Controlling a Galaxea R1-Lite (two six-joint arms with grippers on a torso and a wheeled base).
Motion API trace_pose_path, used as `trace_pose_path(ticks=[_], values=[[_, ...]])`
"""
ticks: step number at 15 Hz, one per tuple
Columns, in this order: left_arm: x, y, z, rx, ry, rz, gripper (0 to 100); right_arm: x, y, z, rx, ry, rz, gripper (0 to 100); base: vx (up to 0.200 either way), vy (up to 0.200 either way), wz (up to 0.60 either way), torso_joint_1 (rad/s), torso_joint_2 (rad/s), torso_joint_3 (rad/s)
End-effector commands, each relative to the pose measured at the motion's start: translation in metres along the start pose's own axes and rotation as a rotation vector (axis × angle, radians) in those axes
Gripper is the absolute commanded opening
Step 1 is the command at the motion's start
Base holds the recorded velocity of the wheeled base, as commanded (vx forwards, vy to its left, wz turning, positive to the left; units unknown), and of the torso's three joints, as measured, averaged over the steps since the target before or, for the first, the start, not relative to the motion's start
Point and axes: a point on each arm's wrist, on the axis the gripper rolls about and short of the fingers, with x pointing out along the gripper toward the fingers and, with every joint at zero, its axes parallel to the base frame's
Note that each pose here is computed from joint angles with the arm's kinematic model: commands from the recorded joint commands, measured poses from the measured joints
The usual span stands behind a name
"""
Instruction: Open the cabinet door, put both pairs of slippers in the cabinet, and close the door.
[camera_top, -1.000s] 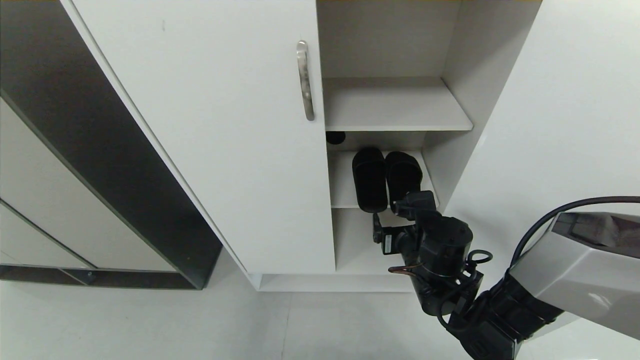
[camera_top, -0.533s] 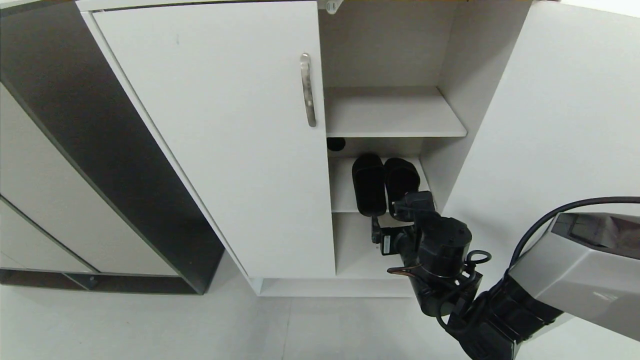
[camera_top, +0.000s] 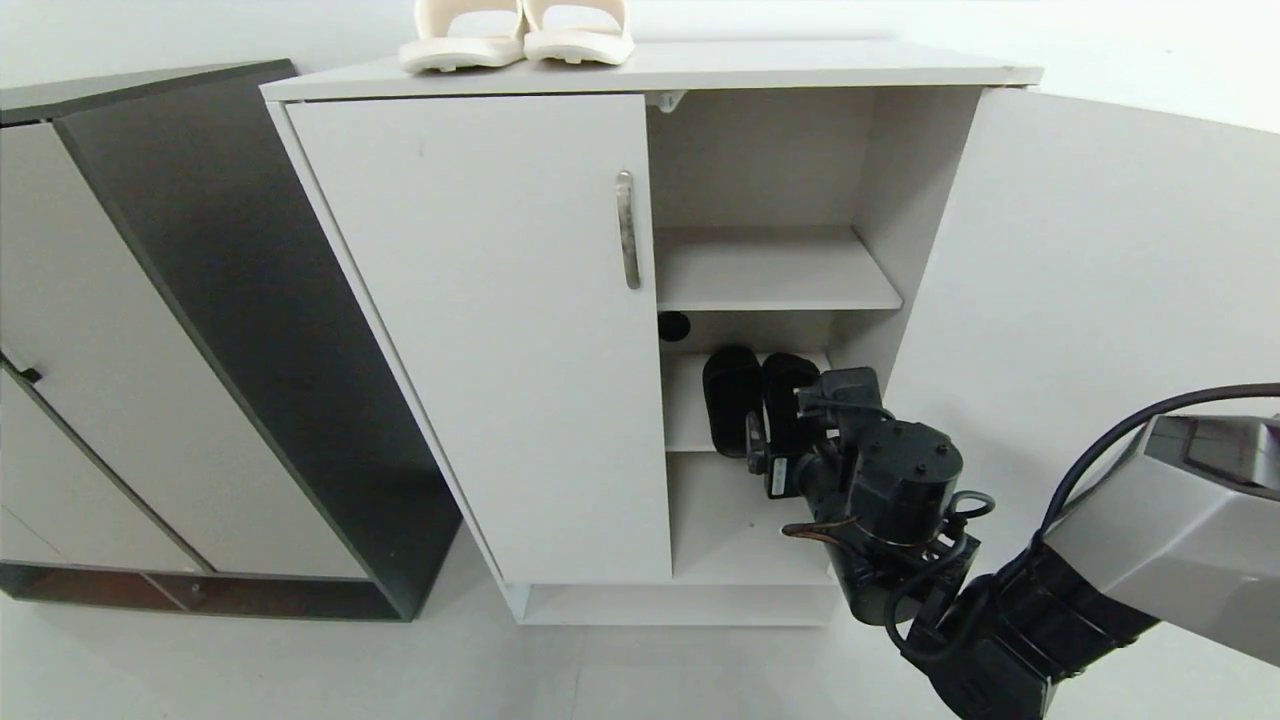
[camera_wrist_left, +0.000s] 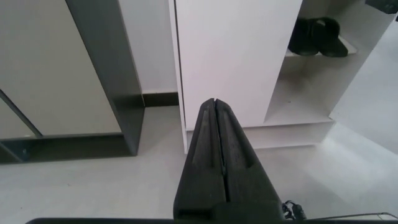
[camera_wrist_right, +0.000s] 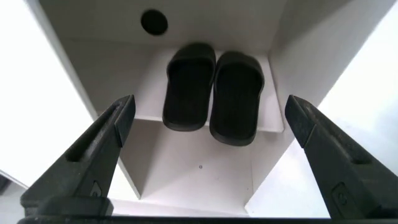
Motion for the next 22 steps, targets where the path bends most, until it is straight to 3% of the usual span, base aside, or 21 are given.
trace_pose_path(ticks=[1, 6, 15, 22], values=[[0.0, 0.0, 0.0, 0.0, 0.001, 0.001, 0, -0.001, 0.0, -0.003, -0.007, 0.009, 0.002, 100, 0.0, 0.0, 0.0, 0.007, 0.01, 0.193], [0.0, 0.0, 0.0, -0.002, 0.001, 0.001, 0, -0.002, -0.001, -0.009, -0.017, 0.023, 0.005, 100, 0.0, 0.0, 0.0, 0.001, 0.0, 0.201], [0.0, 0.0, 0.0, -0.002, 0.001, 0.004, 0, -0.01, -0.007, -0.017, -0.025, 0.043, 0.011, 100, 0.0, 0.0, 0.0, 0.0, 0.0, 0.027], [0.0, 0.0, 0.0, -0.002, 0.001, 0.004, 0, -0.013, -0.012, -0.022, -0.044, 0.061, 0.025, 100, 0.0, 0.2, 0.0, 0.003, 0.0, 0.004]])
